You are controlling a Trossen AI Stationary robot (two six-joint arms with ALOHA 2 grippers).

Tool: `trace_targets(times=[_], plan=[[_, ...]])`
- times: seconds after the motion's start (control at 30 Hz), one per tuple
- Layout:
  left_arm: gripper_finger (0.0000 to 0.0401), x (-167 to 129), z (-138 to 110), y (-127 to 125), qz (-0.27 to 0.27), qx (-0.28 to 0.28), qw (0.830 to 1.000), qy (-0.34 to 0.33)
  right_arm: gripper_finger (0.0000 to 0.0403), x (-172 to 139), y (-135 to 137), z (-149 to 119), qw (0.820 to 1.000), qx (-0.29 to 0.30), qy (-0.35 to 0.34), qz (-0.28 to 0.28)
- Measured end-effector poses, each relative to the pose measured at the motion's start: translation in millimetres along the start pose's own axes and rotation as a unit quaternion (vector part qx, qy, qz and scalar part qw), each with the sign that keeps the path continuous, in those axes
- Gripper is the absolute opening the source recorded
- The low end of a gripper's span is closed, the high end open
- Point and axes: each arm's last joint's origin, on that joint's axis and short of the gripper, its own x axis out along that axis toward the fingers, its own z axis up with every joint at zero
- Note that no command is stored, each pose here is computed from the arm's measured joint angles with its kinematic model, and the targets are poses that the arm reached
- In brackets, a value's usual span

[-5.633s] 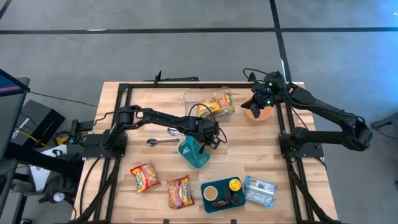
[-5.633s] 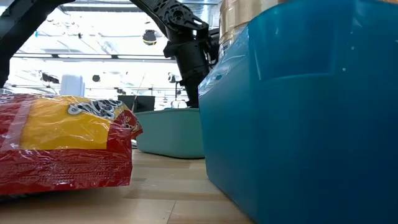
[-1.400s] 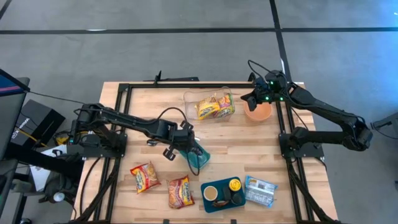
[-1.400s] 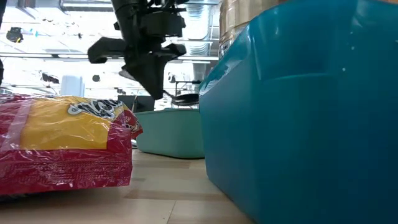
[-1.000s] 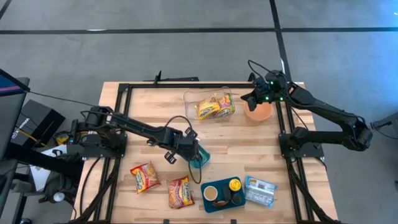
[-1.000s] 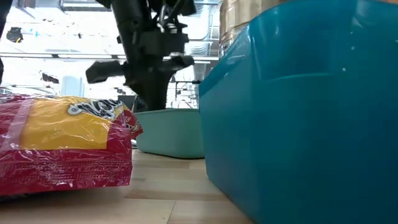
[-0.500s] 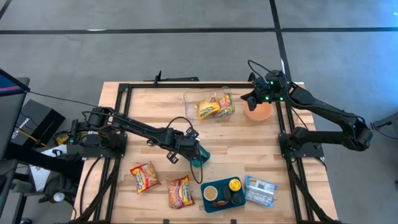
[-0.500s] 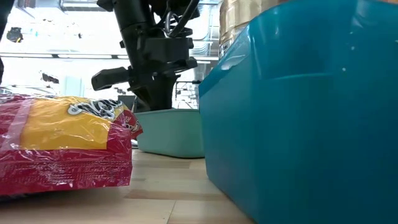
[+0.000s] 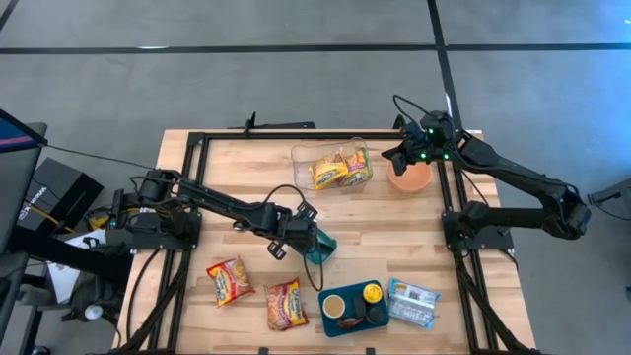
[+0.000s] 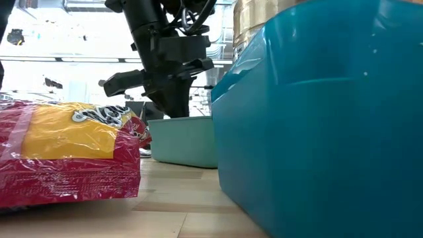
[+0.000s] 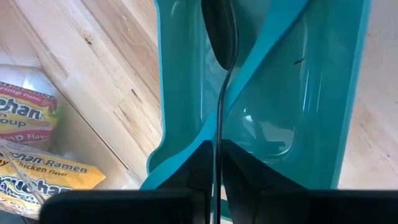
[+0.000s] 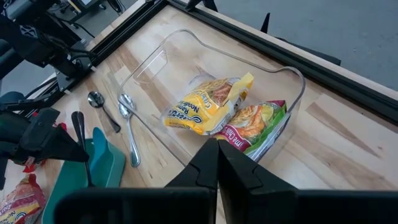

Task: Pick & Place Food Item
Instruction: Put the right black spoon into the green bin, then put the black spoon into the green bin

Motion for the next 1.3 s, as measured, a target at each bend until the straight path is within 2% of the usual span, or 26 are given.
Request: trace_targets(times=[0.33,0.5,0.77,1.3], plan=[[0.009,0.0,-0.1,-0.1,0.0,0.0,1.0,0.001,0.0,0.0,0.0,0.0,1.0,0.0,0.0,0.0],[0.0109,-2.6,-1.3,1.5,0.014,-0.001,1.0,0.009,0.0,0.0,0.0,0.0,1.0,0.0,0.0,0.0],[0.0111,-15.9,-2.1,6.8,0.03,-0.01,0.999,-0.008,0.0,0.0,0.2,0.4,1.0,-0.001,-0.002,0.001],[0.0108,-16.5,-4.7,9.1,0.032,-0.017,0.999,-0.004,0.0,0.1,0.1,0.3,1.0,-0.001,-0.002,0.001]])
